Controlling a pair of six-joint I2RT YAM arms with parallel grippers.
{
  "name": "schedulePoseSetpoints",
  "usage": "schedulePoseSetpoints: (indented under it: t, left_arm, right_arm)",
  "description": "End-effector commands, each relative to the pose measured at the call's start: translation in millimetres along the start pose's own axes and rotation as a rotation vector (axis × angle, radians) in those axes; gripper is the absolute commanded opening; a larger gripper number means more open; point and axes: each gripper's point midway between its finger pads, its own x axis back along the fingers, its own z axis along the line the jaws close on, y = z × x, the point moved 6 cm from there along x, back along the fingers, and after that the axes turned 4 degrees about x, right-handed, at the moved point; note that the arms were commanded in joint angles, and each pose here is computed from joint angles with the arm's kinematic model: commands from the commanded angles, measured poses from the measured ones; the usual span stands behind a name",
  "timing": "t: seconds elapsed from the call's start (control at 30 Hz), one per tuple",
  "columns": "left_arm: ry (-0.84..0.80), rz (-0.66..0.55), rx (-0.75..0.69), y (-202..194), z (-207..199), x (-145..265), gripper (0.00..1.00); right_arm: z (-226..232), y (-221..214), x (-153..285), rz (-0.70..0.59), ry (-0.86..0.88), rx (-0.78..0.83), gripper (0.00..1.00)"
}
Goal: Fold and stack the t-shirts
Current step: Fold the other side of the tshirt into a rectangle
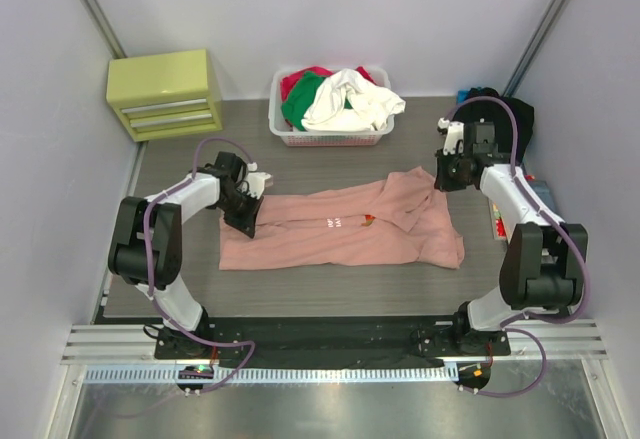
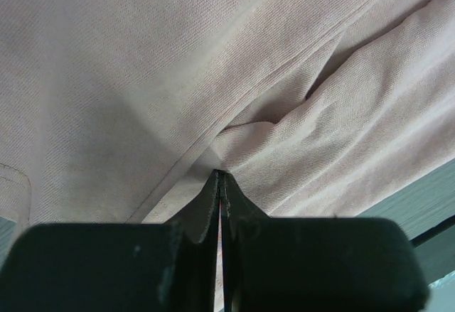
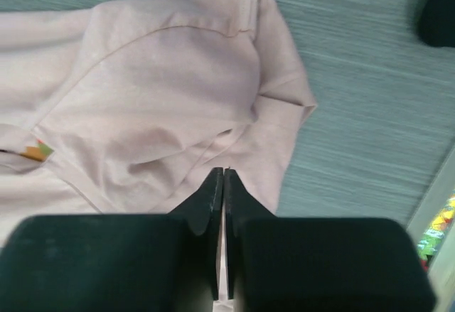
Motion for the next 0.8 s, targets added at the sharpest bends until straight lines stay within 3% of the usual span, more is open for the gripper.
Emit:
schedulePoseSetpoints:
  t: [0.0, 0.33, 0.77]
  left_arm:
    - [-0.007, -0.009, -0.021, 5.2, -0.4, 0.3, 0.00]
    - [0.003, -0.012, -0.025, 5.5, -0.5, 2.6, 0.00]
    - [0.004, -0.007, -0.026, 6.1, 0.4, 1.1, 0.00]
  right_arm:
    - [12.7, -0.6, 1.2, -0.026, 0.046, -0.005, 0.01]
    - [28.1, -19.6, -40.7, 0.076, 0.109, -0.018, 0.01]
    - [26.2, -40.0, -59.4, 0.146, 0.106, -0.010, 0.01]
